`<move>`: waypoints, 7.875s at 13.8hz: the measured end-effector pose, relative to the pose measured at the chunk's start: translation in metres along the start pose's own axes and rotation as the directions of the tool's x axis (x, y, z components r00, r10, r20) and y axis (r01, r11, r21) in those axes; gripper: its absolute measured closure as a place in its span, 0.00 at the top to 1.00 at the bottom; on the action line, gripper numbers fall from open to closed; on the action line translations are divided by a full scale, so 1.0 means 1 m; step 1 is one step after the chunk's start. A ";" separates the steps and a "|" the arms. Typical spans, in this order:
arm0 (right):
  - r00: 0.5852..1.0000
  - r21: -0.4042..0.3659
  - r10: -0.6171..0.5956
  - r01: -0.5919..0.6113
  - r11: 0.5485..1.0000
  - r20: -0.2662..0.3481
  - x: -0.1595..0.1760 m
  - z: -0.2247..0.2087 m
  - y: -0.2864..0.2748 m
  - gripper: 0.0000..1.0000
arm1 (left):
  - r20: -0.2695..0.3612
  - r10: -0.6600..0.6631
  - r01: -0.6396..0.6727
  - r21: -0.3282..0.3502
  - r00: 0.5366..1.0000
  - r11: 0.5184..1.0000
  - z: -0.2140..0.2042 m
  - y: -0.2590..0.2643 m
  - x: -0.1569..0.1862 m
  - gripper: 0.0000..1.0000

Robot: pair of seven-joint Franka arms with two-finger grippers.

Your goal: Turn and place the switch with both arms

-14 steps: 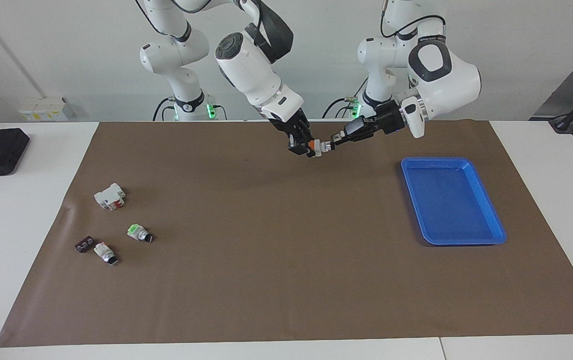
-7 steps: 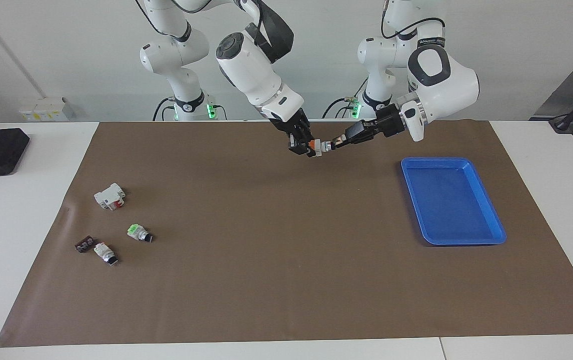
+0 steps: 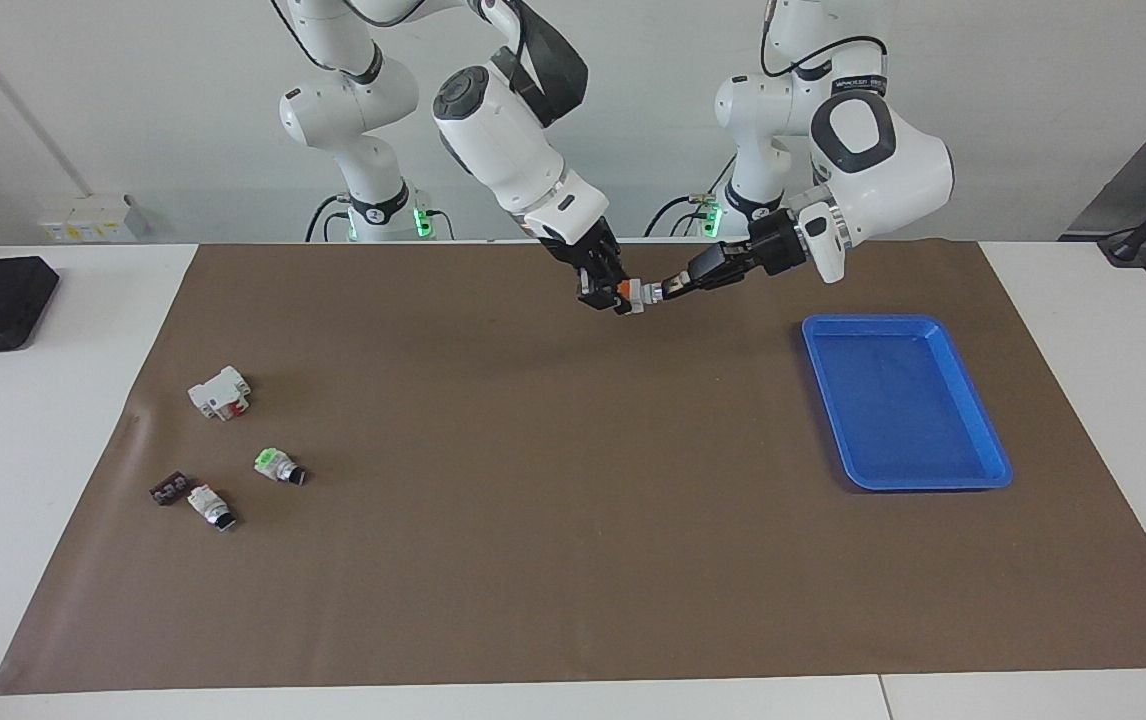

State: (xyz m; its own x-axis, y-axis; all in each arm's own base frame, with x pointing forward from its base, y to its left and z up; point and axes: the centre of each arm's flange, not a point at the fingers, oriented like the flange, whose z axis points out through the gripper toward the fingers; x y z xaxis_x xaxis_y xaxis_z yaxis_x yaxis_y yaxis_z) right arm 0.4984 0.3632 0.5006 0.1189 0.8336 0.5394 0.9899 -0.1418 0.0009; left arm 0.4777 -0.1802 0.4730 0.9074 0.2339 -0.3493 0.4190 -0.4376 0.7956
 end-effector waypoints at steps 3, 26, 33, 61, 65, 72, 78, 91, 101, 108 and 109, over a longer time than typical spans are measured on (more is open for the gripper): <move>1.000 -0.004 0.005 -0.005 1.000 0.000 -0.002 -0.001 0.002 0.41 | -0.010 -0.009 0.009 -0.014 1.000 1.000 0.002 0.000 0.000 0.12; 1.000 -0.067 0.029 -0.030 0.997 -0.012 -0.006 -0.007 0.012 0.41 | -0.112 -0.553 0.549 -0.071 0.825 0.833 0.010 0.018 -0.004 0.10; 1.000 -0.077 0.024 -0.025 0.997 -0.021 -0.002 -0.010 0.013 0.41 | -0.161 -0.776 0.774 -0.088 0.610 0.627 0.005 0.035 -0.009 0.10; 0.999 -0.060 0.031 -0.033 0.998 -0.024 0.010 -0.005 0.004 0.92 | -0.161 -0.976 0.953 -0.244 0.144 0.181 -0.021 0.036 0.003 0.10; 0.993 -0.047 0.116 -0.116 0.992 0.009 -0.029 -0.023 0.034 1.00 | -0.216 -0.963 0.945 -0.250 0.160 0.213 -0.023 0.033 0.006 0.10; 0.948 -0.187 0.287 -0.260 0.947 0.136 -0.164 -0.109 0.119 1.00 | -0.622 -0.736 0.848 -0.211 0.267 0.486 -0.057 0.013 0.028 0.10; 0.857 -0.395 0.466 -0.359 0.846 0.220 -0.234 -0.185 0.141 1.00 | -0.791 -0.307 0.642 0.135 0.528 0.755 -0.158 -0.034 0.070 0.10; 0.236 -0.522 0.969 -0.819 0.238 0.071 -0.280 -0.309 0.123 1.00 | -0.423 0.379 0.120 0.782 0.823 0.612 -0.206 -0.161 0.132 0.10; -0.021 -0.535 0.998 -0.845 0.016 0.063 -0.261 -0.333 0.093 1.00 | -0.405 0.397 0.109 0.800 0.823 0.590 -0.229 -0.212 0.139 0.10; -0.012 -0.533 0.998 -0.846 0.026 0.069 -0.256 -0.331 0.087 1.00 | -0.399 0.405 0.101 0.803 0.823 0.588 -0.225 -0.211 0.139 0.30; -0.011 -0.533 0.998 -0.846 0.027 0.068 -0.255 -0.332 0.086 1.00 | -0.398 0.406 0.099 0.803 0.823 0.587 -0.224 -0.210 0.139 0.40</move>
State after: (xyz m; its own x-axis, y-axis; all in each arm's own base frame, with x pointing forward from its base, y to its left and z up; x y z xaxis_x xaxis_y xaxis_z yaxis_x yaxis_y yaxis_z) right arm 0.5274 -0.0391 0.6424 0.9915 -0.1145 -0.0623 -0.1152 -0.9933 -0.0073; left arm 0.5083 0.1391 0.3684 0.9033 0.3604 0.2328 0.3626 -0.9313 0.0347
